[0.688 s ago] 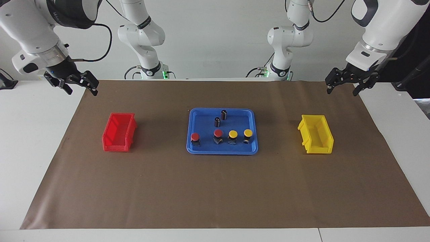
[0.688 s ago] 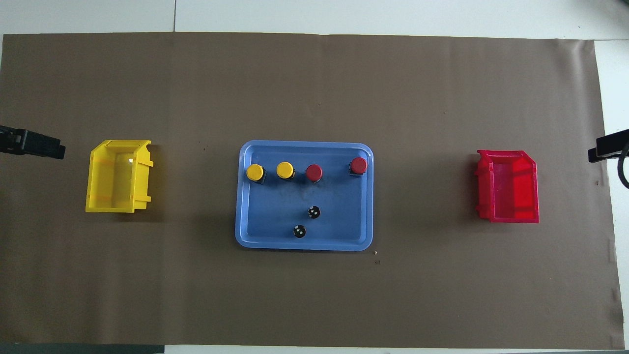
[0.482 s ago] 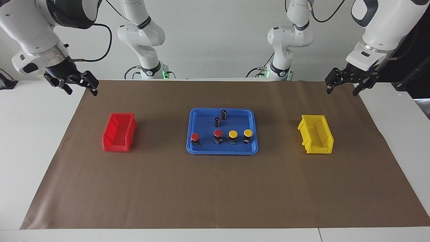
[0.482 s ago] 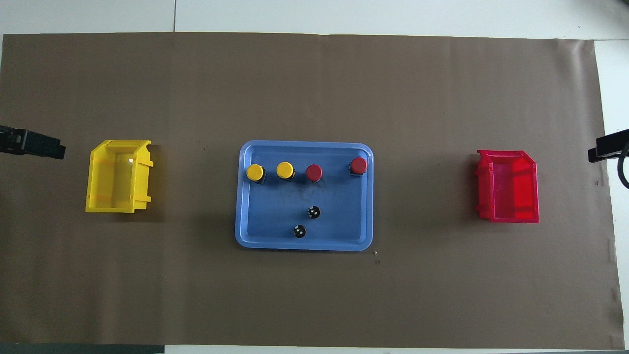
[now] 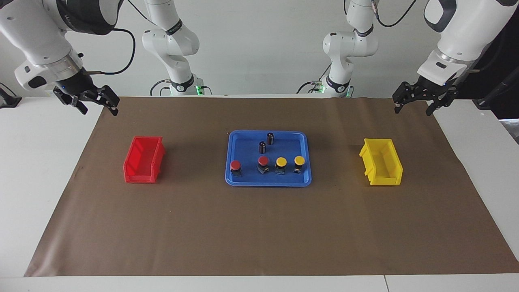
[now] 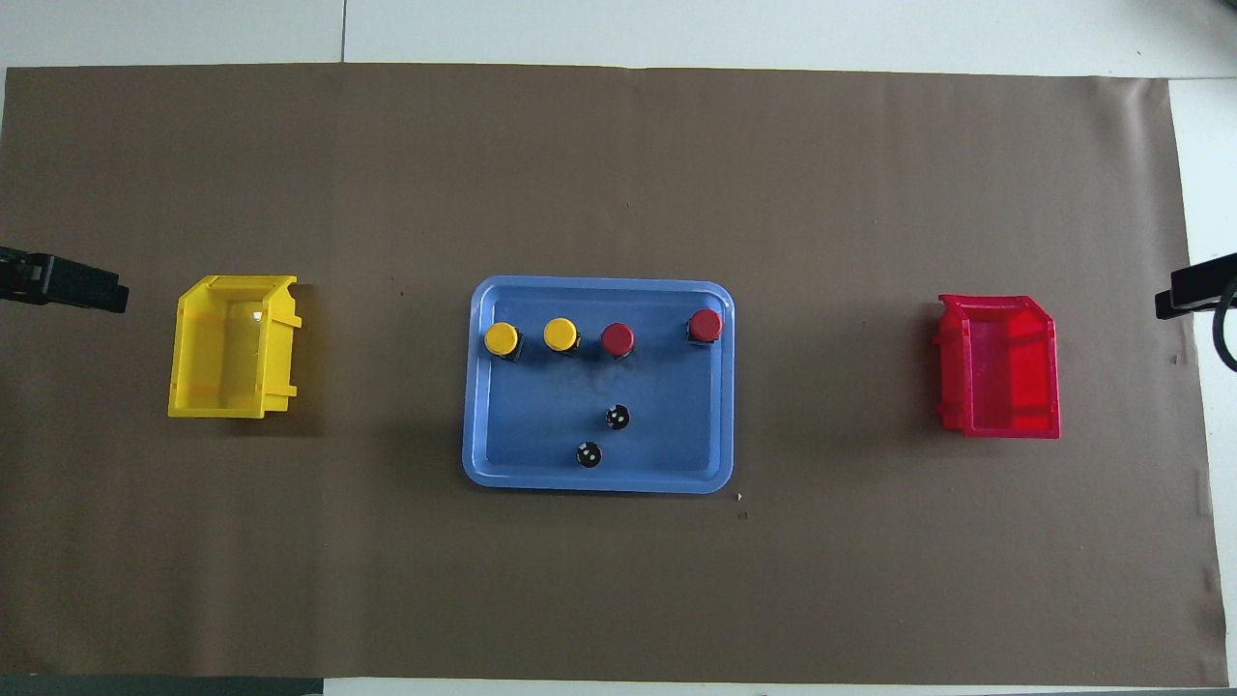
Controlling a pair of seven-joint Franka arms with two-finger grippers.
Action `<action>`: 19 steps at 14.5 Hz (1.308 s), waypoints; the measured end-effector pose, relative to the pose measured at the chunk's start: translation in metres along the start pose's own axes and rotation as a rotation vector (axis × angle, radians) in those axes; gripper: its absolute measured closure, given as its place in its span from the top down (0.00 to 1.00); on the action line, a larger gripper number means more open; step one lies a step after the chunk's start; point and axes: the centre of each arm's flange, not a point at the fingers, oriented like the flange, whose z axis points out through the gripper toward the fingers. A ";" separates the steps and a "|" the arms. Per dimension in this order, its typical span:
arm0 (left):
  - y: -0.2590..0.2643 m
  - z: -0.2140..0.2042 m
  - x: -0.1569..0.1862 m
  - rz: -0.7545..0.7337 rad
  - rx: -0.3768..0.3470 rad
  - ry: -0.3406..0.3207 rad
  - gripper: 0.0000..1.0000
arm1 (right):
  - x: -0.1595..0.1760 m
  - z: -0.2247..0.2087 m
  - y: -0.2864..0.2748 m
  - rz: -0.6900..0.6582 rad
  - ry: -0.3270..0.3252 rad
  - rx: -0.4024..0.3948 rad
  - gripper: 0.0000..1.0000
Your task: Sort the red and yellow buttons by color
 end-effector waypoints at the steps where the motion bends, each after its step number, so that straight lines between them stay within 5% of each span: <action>1: 0.000 0.000 0.000 0.000 0.000 0.000 1.00 | 0.000 0.000 0.000 0.000 0.000 0.000 1.00; 12: 0.000 0.000 0.000 0.000 0.000 0.000 1.00 | 0.001 -0.002 -0.005 -0.012 0.012 0.003 1.00; 15: 0.000 0.000 0.000 0.000 0.000 0.000 1.00 | 0.010 -0.006 -0.082 -0.057 0.077 0.004 1.00; 19: 0.000 0.000 0.000 0.000 0.000 0.000 1.00 | 0.024 0.023 -0.230 -0.007 0.079 0.012 1.00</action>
